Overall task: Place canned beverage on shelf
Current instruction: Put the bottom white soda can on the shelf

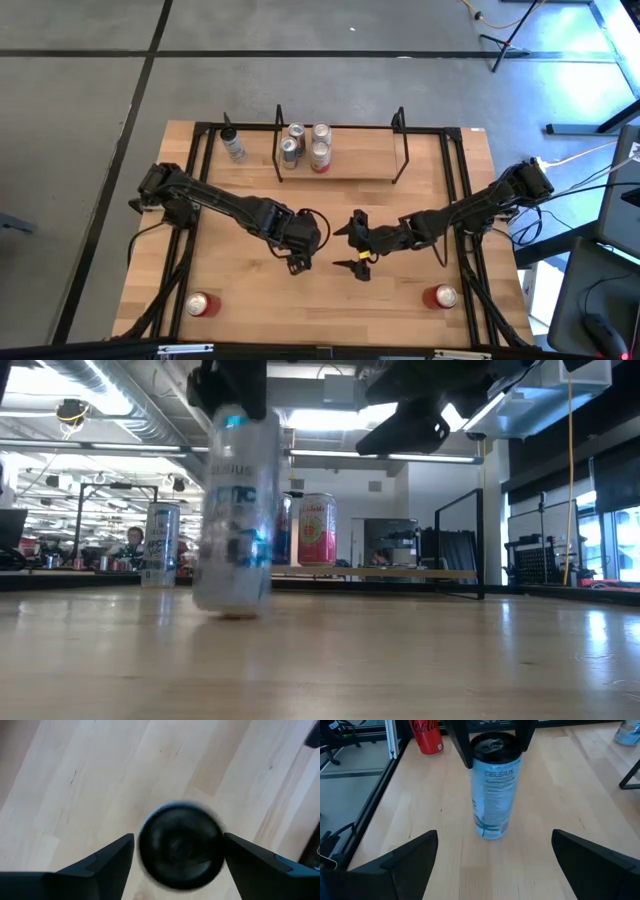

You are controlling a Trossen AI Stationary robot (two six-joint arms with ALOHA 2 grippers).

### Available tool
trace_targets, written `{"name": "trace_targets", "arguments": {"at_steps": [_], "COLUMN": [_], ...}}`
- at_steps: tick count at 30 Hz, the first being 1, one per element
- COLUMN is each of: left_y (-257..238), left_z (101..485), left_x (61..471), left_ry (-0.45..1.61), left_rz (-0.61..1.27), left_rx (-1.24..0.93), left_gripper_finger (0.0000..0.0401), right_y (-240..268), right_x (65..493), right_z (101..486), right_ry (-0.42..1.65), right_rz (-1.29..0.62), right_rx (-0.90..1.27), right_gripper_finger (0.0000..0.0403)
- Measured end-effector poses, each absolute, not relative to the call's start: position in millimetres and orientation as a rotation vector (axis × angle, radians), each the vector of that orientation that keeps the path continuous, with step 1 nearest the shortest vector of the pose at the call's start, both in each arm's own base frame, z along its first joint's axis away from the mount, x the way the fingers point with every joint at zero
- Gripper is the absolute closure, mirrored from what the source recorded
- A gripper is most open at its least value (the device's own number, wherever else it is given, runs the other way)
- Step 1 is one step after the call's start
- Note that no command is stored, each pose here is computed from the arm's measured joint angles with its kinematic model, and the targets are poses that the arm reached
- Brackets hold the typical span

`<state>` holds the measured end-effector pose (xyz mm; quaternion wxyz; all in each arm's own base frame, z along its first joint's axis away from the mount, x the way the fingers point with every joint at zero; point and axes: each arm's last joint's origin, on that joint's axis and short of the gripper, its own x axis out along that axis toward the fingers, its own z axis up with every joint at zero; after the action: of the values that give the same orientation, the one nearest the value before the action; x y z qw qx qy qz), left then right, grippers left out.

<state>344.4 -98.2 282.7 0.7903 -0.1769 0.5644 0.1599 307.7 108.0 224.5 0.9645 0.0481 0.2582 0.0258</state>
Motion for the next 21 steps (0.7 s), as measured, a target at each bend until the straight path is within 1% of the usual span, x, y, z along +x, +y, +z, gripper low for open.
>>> {"name": "trace_targets", "arguments": {"at_steps": [10,14,17,21], "left_y": [-102.5,-106.0,-112.7,-123.8], "left_z": [286.8,308.3,327.1,350.1], "left_x": [342.7,330.5,313.4,284.1], "left_ry": [1.194,1.139,1.082,1.014], "left_rz": [0.316,0.275,0.256,0.243], "left_rx": [-0.378,-0.379,-0.354,-0.302], "left_gripper_finger": [0.0105,0.0105,0.0104,0.0104], "right_y": [108.6,112.6,116.2,115.6], "right_x": [309.1,318.2,327.5,342.5], "right_z": [224.3,217.6,208.5,199.3], "right_ry": [0.510,0.472,0.433,0.388], "right_rz": [0.054,0.080,0.090,0.055], "right_rx": [0.102,0.121,0.135,0.144], "right_gripper_finger": [0.0027,0.0027,0.0027,0.0027]}}
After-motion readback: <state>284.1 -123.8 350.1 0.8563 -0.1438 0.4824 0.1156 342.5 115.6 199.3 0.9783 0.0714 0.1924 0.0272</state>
